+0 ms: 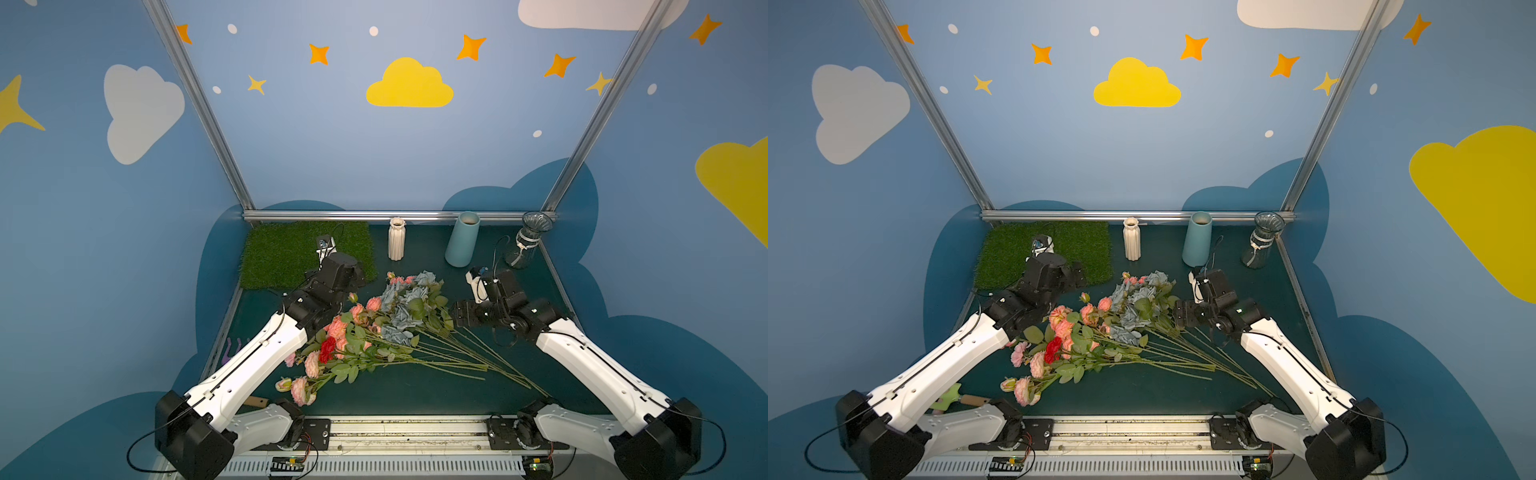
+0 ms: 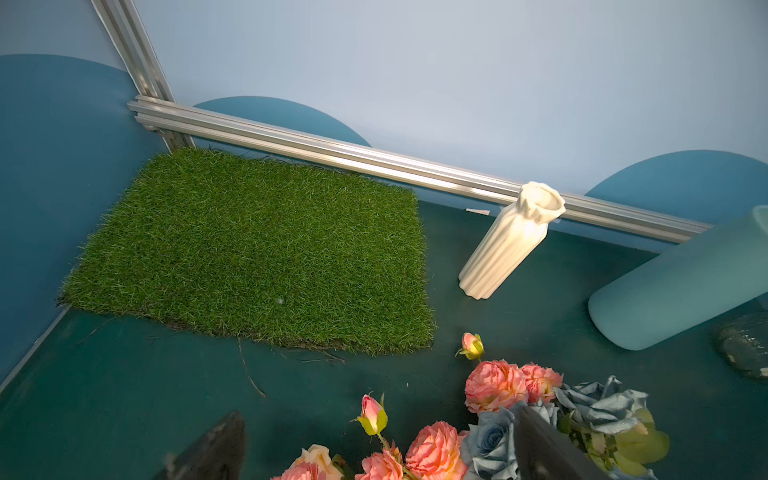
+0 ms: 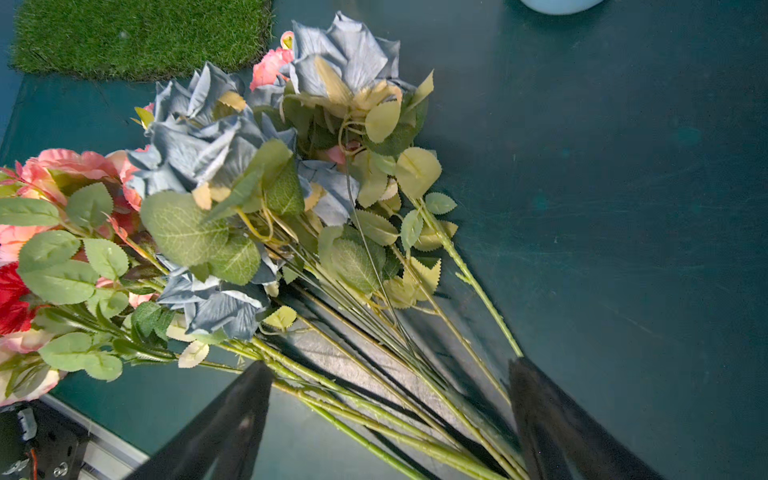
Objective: Place the pink flowers into the vase
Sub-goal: Pick up the flower at the center of the board.
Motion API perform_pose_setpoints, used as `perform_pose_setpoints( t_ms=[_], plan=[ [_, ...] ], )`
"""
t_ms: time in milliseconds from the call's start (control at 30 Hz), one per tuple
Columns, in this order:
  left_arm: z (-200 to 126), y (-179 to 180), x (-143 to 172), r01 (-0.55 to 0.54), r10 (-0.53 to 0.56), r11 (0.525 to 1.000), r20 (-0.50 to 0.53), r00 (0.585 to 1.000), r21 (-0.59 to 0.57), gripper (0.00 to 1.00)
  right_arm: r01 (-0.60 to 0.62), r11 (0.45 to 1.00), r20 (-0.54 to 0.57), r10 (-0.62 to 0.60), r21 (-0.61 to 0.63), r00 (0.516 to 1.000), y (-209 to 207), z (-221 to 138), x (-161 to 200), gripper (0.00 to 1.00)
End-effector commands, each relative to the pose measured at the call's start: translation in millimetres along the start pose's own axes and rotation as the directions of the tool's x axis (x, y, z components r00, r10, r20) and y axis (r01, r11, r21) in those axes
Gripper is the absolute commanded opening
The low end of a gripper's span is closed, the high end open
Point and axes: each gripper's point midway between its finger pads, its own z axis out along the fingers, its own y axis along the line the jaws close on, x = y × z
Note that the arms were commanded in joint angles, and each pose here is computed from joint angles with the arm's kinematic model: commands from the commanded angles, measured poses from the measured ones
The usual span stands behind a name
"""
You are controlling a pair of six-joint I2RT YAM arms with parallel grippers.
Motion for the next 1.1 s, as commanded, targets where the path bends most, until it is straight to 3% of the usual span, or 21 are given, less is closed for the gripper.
perform_pose_setpoints(
  t_ms=[0, 233, 367, 500, 633, 867, 1067],
  plan=[
    [-2.3, -5.2, -1.8, 0.023, -0.023, 1.000, -0.009, 1.000, 0.022, 1.00, 0.027, 0.999, -0.034, -0.028, -0.034, 0.999, 3.9, -4.6, 15.8, 0.86],
    [-3.8, -3.5, -1.6, 0.067, -0.067, 0.997, -0.024, 0.997, 0.036, 1.00, 0.024, 1.000, -0.144, -0.025, -0.009, 0.989, 1.5, 8.5, 32.3, 0.65],
    [-2.4, 1.0, -2.7, 0.115, -0.113, 0.992, -0.044, 0.993, 0.050, 1.00, 0.021, 0.996, -0.185, -0.004, 0.089, 0.983, -15.0, 17.5, 35.9, 0.60],
    [2.8, 2.4, -1.8, 0.143, -0.139, 0.988, -0.063, 0.988, 0.062, 1.00, -0.013, 0.977, -0.198, 0.057, 0.214, 0.979, -33.4, 29.1, 30.4, 0.48],
    [8.2, 2.3, 0.9, 0.143, -0.138, 0.988, -0.073, 0.988, 0.061, 1.00, -0.001, 0.963, -0.233, 0.066, 0.268, 0.970, -39.4, 51.7, 21.4, 0.44],
    [14.0, 7.9, 4.8, 0.144, -0.140, 0.989, -0.077, 0.987, 0.043, 1.00, 0.087, 0.949, -0.461, 0.066, 0.302, 0.885, -45.4, 92.0, 19.7, 0.22],
    [17.1, 10.4, 4.1, 0.150, -0.147, 0.988, -0.076, 0.986, 0.038, 1.00, 0.082, 0.957, -0.472, 0.061, 0.277, 0.880, -44.0, 100.0, 21.4, 0.25]
  ],
)
